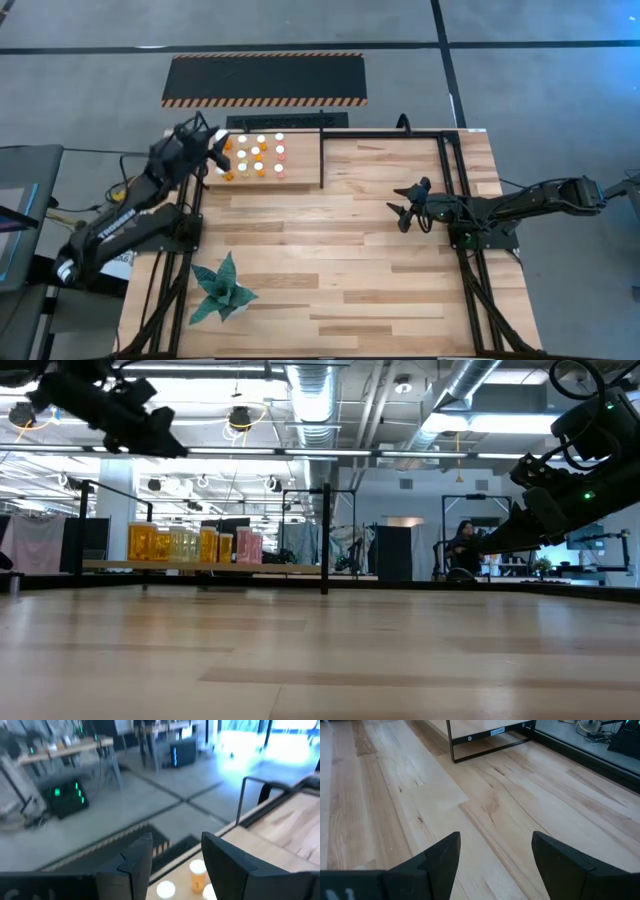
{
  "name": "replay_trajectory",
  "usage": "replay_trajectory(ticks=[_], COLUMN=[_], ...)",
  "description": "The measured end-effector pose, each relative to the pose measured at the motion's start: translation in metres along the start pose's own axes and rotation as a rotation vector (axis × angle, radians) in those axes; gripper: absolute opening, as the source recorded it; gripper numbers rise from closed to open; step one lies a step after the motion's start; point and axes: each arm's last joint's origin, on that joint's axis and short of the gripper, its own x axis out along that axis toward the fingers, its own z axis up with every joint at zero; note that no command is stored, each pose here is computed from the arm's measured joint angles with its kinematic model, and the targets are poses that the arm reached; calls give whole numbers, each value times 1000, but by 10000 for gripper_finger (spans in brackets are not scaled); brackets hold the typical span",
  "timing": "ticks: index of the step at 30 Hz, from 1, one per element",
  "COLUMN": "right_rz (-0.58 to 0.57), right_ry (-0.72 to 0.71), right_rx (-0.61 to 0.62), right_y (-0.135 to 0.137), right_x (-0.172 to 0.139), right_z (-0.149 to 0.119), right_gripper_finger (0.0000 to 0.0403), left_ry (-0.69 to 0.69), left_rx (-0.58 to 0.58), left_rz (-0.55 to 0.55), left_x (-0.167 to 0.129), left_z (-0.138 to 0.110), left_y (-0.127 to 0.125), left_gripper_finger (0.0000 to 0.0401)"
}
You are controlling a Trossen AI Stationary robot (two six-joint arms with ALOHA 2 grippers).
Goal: Pick and place medicine bottles onto shelf by color
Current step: Return to Home Position
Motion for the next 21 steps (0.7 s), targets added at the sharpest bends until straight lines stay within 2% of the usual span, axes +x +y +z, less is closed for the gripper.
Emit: replay_trajectory(ticks=[6,14,21], right_rz=[0,0,0], right_ry=[0,0,0], right_rx=[0,0,0], right_y=[0,0,0], right_x=[0,0,0], right_z=[0,0,0], right_gripper_finger=[270,270,270], left_ry=[-151,-405,-558], left_rx=[-25,5,14], left_rz=[-14,-101,-156], left_x=[-15,-28,-33], left_z=[-32,-57,-77], left_y=[-3,-8,-11], left_gripper_finger=[160,160,160])
